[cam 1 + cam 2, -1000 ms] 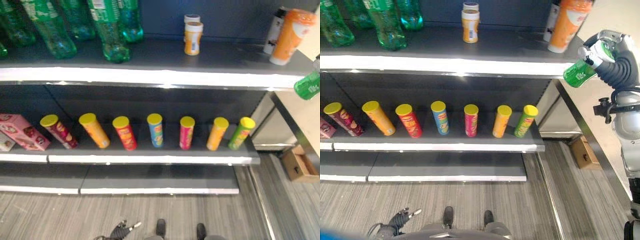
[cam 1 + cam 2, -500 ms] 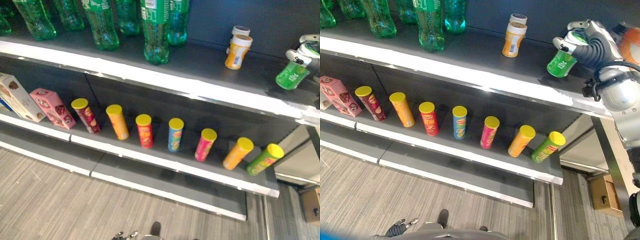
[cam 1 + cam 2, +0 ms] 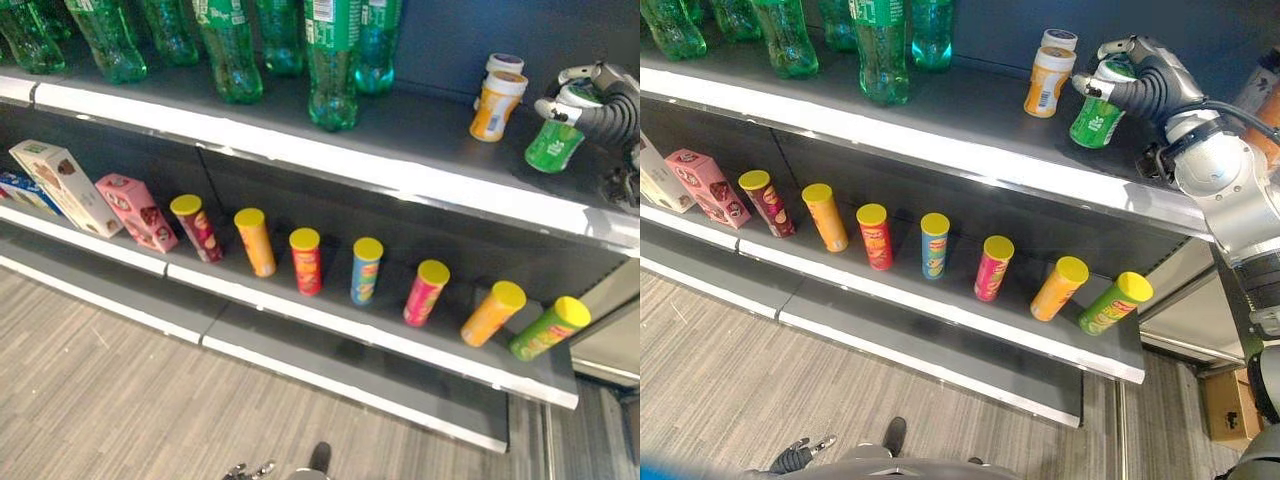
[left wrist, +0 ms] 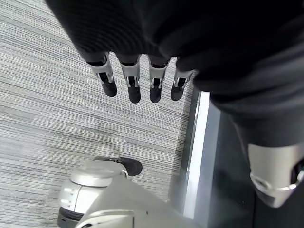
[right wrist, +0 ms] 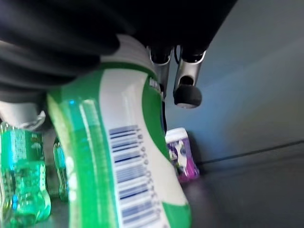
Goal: Put the goods on the table back onto the shelves and tidy them up.
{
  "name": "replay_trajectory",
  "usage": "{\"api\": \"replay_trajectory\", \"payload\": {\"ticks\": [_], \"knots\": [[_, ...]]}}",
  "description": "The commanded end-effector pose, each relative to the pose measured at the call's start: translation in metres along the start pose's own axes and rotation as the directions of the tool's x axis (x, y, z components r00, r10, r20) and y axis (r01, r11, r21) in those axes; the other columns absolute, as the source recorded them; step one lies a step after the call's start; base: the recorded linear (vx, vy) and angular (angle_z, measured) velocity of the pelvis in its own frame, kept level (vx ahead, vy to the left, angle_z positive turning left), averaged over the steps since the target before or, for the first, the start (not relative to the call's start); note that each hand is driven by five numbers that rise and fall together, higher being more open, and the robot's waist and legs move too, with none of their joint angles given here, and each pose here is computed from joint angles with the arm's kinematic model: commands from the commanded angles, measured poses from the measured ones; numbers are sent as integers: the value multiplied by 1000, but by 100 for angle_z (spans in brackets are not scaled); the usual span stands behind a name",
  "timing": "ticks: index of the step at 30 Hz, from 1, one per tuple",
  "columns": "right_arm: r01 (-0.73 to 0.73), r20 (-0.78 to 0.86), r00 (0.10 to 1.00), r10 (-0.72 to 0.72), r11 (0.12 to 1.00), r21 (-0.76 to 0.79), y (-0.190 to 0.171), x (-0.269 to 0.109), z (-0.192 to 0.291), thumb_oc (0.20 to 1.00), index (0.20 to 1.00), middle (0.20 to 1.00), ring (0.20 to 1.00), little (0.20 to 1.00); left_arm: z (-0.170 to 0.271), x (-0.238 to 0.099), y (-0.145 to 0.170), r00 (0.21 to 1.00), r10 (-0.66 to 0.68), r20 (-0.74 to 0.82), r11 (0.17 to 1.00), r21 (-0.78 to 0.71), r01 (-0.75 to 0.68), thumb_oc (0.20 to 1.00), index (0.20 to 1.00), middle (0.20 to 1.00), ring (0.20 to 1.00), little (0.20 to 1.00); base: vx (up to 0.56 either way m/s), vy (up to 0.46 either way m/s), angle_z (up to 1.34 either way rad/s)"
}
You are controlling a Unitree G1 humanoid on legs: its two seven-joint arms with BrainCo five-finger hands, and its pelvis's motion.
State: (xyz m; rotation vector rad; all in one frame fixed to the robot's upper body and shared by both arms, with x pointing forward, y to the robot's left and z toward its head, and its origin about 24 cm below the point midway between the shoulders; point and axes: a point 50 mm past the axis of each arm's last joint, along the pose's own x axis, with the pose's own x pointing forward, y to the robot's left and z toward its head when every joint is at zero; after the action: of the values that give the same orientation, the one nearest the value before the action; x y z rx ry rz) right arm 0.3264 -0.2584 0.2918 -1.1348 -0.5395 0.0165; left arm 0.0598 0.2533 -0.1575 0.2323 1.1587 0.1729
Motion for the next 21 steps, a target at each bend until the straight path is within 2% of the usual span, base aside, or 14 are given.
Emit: {"api": "replay_trajectory", "payload": {"ticks": [1,21], "knots": [[34,68,997,-36,999,41,-6,9,15,200,200,200,200,200,13,3,16,998,53,34,999,3,-53,1000,1000,1000,1000,1000,0,0,0],[-7,97,995,-5,992,124,17,26,26,200,200,200,200,200,8,3,17,998,67,7,998,-9,-67,1000,1000,1000,1000,1000,0,1,0]]}}
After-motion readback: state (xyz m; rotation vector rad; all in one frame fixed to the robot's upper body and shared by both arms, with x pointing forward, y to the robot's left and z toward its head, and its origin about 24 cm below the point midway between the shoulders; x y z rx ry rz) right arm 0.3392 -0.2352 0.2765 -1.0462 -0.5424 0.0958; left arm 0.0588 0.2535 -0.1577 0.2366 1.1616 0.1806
